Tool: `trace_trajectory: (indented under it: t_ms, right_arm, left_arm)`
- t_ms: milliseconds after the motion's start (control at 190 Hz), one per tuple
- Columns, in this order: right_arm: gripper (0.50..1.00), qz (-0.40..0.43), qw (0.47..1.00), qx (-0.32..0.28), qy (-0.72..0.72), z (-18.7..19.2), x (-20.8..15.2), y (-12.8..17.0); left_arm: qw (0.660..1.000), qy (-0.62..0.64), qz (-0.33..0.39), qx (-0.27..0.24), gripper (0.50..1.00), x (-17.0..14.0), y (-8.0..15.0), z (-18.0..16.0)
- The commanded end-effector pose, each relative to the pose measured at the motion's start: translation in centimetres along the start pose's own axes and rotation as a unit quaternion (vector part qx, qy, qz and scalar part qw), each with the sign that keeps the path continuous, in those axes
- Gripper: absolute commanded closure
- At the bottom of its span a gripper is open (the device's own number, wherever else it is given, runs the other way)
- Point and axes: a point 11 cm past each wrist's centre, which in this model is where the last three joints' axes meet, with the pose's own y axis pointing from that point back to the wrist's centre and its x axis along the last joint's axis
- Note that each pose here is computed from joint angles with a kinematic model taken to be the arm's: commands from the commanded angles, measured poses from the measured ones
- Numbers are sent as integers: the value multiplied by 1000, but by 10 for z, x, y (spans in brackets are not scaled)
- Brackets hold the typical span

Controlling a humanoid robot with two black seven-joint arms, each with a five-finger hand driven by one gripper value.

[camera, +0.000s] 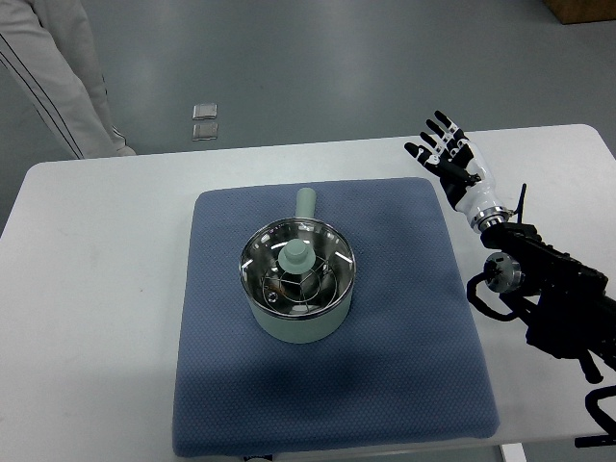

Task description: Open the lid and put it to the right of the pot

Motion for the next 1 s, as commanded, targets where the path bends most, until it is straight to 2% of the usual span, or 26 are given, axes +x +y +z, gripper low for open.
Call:
trace_trajectory:
  t_ms: [0, 997]
  right_arm:
    - [570, 0, 1000, 0, 0, 0, 0, 0]
    - [570, 0, 1000, 1, -1, -1, 0, 0]
  left_arm:
    - [1000, 0, 0, 0, 500, 0, 0, 0]
    - [1000, 0, -2, -5, 500, -1, 0, 6]
